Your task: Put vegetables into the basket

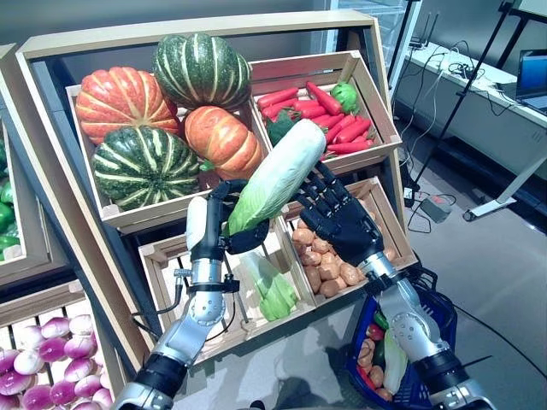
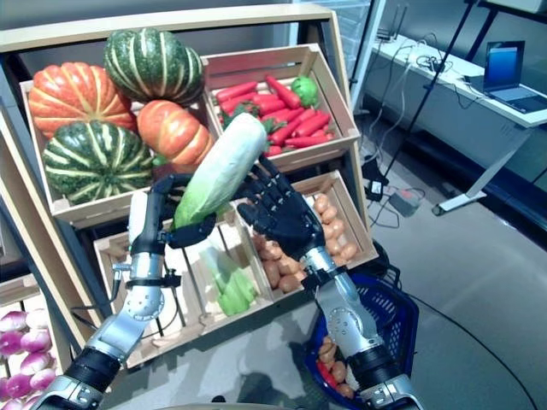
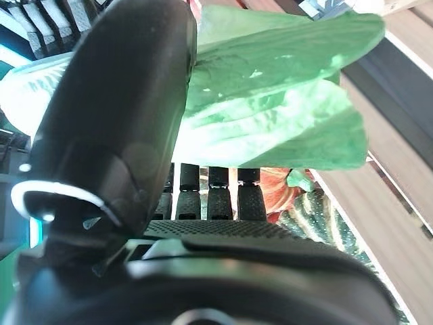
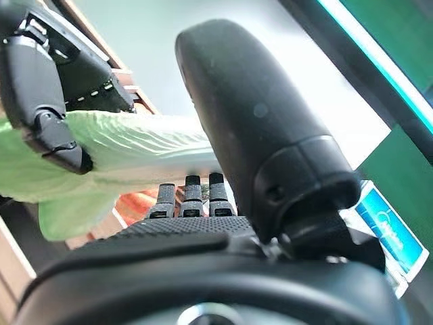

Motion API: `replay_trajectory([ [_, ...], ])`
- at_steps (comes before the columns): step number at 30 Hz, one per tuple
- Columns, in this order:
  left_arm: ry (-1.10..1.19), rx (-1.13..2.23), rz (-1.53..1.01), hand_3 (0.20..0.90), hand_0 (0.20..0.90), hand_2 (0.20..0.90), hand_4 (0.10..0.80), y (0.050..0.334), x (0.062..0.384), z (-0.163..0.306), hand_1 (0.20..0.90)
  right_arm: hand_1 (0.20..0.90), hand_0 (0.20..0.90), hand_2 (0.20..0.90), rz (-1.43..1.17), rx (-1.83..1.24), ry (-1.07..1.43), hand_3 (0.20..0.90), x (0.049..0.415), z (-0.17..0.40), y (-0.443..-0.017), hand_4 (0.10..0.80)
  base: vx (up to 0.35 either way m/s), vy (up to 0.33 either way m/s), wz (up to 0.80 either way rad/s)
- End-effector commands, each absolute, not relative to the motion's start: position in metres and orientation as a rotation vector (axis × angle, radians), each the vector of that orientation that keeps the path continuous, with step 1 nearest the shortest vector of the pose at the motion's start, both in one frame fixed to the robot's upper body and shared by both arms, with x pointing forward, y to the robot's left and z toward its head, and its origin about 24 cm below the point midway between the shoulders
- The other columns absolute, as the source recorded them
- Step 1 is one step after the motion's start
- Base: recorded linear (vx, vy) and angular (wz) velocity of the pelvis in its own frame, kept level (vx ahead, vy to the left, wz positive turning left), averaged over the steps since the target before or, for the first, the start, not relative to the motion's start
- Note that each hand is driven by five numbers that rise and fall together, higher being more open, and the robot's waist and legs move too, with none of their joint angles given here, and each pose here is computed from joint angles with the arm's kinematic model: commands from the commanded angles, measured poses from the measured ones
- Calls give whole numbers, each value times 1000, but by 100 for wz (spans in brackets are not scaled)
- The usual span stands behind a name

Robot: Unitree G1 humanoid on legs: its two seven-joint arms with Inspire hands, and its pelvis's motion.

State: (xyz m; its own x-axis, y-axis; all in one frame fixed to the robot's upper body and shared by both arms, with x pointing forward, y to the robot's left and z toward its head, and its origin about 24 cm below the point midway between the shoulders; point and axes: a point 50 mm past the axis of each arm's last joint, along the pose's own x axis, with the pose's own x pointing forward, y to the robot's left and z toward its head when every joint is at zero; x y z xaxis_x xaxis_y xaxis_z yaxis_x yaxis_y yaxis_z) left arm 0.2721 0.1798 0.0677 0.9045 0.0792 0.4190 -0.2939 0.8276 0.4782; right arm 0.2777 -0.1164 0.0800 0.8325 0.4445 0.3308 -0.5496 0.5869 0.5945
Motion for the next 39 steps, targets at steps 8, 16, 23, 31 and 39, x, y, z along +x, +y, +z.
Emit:
replay_trajectory([
  [8,-842,549,26,300,300,300,400,135,287,139,300,900,900,900,686,872,-586,900,293,163,-108,800,0,0,0],
  [16,-928,608,15,300,300,300,400,129,280,138,300,900,900,900,610,833,-636,900,296,174,-115,800,0,0,0],
  [23,-1036,671,23,300,300,300,400,124,273,138,300,900,900,900,554,844,-661,900,297,181,-118,800,0,0,0],
  [31,-1043,646,50,300,300,300,400,124,270,133,300,900,900,900,485,870,-655,900,298,178,-121,800,0,0,0],
  [39,-1020,633,81,300,300,300,400,127,270,129,300,900,900,900,434,921,-608,900,299,169,-122,800,1,0,0],
])
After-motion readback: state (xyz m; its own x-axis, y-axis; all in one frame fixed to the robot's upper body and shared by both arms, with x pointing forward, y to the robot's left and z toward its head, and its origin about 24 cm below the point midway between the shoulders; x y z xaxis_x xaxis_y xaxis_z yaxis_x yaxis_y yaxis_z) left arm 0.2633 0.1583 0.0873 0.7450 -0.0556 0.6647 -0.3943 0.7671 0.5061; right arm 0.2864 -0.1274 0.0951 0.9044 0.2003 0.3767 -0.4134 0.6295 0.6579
